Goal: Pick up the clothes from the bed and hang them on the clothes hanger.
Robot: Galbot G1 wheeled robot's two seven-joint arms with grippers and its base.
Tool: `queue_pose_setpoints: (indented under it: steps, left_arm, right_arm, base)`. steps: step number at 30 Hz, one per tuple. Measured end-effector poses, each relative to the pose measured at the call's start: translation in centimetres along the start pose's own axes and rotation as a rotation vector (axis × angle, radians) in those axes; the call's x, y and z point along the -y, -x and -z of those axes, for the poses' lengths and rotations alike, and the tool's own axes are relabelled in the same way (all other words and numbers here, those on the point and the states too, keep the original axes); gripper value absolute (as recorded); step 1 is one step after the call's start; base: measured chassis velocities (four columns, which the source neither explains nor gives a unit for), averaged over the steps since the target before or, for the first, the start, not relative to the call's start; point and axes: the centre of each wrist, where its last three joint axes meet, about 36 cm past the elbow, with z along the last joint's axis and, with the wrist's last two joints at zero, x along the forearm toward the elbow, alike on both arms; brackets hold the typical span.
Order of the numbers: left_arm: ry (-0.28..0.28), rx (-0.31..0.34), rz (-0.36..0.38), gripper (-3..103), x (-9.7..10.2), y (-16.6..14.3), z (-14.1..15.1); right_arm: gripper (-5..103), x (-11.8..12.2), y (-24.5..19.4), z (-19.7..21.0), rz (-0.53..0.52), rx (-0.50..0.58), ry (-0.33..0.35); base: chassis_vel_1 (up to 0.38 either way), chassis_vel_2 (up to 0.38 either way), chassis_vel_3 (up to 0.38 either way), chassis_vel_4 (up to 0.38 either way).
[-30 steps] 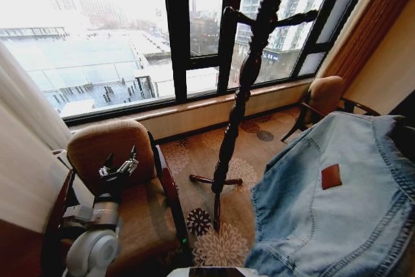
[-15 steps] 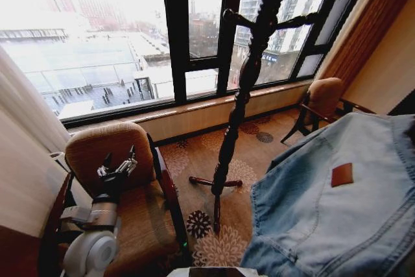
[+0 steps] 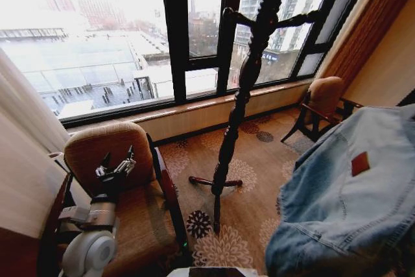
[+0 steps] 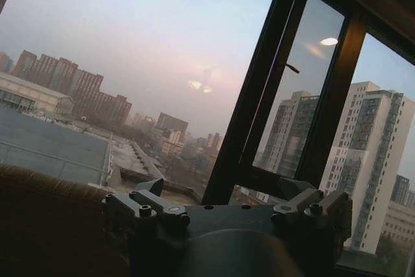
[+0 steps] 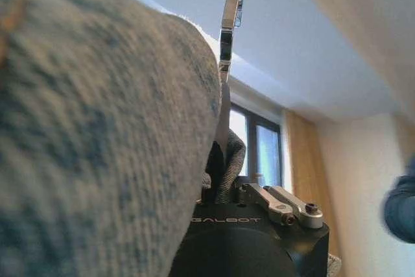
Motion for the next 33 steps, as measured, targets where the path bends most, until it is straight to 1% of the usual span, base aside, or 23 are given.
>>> queue_pose_setpoints:
  steps: [5,8,13,14,18,19,21,25,28,33]
  left_arm:
    - [0.010,-0.004,0.010,100,-0.1,-0.1,-0.3]
    - [0.016,-0.003,0.018,100,-0.3,-0.2,-0.4]
    - [0.038,0.001,0.048,100,-0.9,-0.3,-0.5]
    - [0.038,0.001,0.048,100,-0.9,-0.3,-0.5]
    - [0.051,0.003,0.082,100,-1.5,-0.5,-0.5]
    - [0.051,0.003,0.082,100,-1.5,-0.5,-0.5]
    - [0.053,0.003,0.099,100,-1.8,-0.7,-0.6]
    - [0.053,0.002,0.120,100,-2.1,-0.8,-0.8]
    - [0.049,0.002,0.133,100,-2.2,-0.9,-1.1]
    - [0.040,0.001,0.134,100,-2.0,-0.8,-1.7]
  right_arm:
    - [20,-1.1,1.6,-1.2,0.062,0.005,0.025]
    - [20,-1.4,2.6,-1.8,0.080,0.006,0.032]
    - [20,-2.5,6.1,-4.0,0.113,0.007,0.056]
    - [20,-2.5,6.1,-4.0,0.113,0.007,0.056]
    - [20,-3.9,9.2,-5.3,0.128,0.014,0.078]
    - [20,-3.9,9.2,-5.3,0.128,0.014,0.078]
    - [20,-4.6,10.7,-5.7,0.138,0.018,0.083]
    - [20,-5.5,12.1,-5.6,0.157,0.022,0.085]
    - [20,-6.1,13.2,-4.9,0.174,0.025,0.090]
    - [20,-7.1,14.6,-3.0,0.193,0.034,0.106]
  base:
    - [0.000,0.000,0.000,0.000]
    - [0.000,0.000,0.000,0.000]
    - [0.000,0.000,0.000,0.000]
    - [0.000,0.000,0.000,0.000]
    - [0.000,0.000,0.000,0.000]
    - [0.000,0.000,0.000,0.000]
    - [0.000,0.000,0.000,0.000]
    - [0.000,0.000,0.000,0.000]
    - [0.000,0.000,0.000,0.000]
    - [0.000,0.000,0.000,0.000]
